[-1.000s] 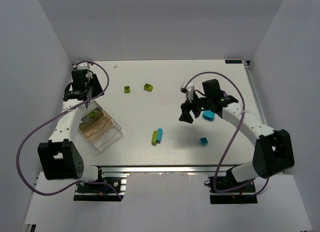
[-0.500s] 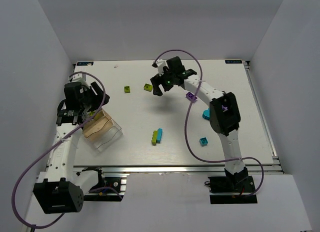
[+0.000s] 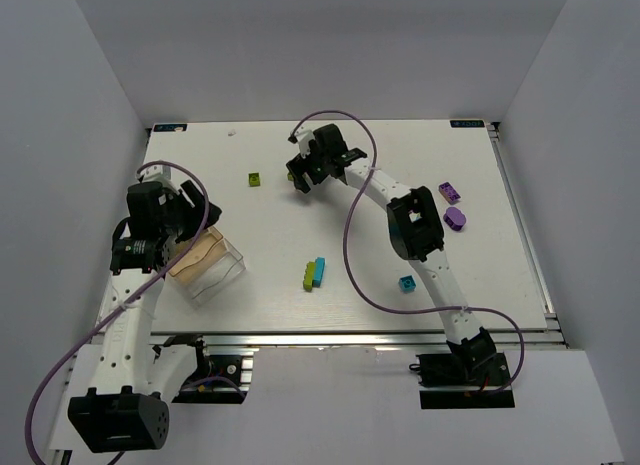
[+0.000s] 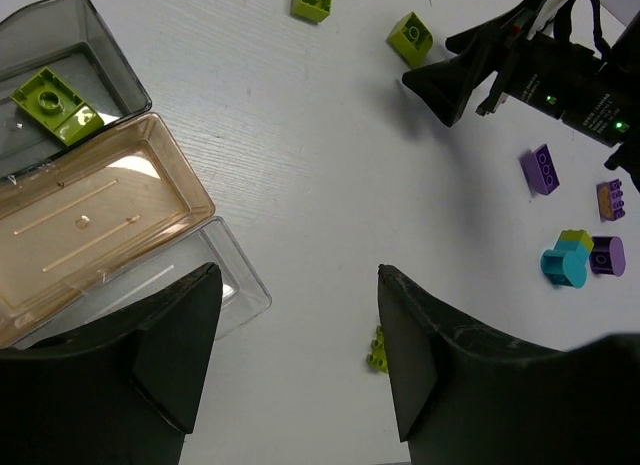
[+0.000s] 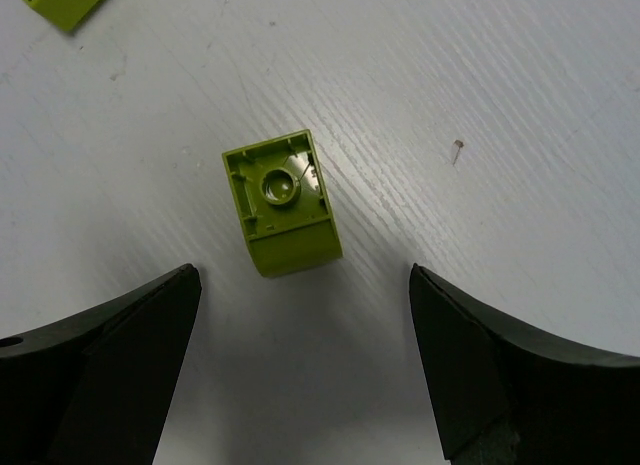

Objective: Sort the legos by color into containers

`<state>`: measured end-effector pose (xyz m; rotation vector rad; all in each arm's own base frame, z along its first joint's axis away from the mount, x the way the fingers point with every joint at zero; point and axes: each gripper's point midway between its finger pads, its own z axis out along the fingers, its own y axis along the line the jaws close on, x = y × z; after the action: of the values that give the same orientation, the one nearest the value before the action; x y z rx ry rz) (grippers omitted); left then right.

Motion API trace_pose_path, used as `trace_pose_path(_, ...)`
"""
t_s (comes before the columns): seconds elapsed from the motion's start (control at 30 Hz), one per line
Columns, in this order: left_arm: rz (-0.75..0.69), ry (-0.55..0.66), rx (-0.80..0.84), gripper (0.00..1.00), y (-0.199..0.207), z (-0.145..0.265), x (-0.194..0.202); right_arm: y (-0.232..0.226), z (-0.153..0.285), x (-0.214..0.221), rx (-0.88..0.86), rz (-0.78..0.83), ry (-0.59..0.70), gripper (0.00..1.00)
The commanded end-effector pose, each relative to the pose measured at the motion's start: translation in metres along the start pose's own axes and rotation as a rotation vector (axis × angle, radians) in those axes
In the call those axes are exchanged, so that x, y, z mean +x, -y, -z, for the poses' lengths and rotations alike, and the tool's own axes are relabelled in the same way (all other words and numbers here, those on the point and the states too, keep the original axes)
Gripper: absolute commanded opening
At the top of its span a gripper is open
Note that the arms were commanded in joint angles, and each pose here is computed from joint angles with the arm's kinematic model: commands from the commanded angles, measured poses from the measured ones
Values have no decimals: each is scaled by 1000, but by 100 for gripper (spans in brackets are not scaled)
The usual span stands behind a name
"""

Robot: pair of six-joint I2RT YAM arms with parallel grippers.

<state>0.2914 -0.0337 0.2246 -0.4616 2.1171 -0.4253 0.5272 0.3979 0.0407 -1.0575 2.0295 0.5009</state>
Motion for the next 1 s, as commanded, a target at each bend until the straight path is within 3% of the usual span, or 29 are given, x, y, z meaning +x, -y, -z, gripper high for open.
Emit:
trace_pose_path(0.0, 23, -3, 12, 73, 3, 7, 3, 8, 0, -42, 21, 70, 133, 89)
trace_pose_path(0.57, 41, 21, 47, 74, 18, 16, -15, -7, -24, -33, -67, 129, 167, 79)
trace_pose_path(0.77, 47, 32, 52, 74, 20, 18, -18, -9, -22, -31, -76, 131, 160, 61)
trace_pose_path(0.97, 45, 55, 73, 74, 28, 25, -26, -22, -11, -42, -127, 165, 177, 29)
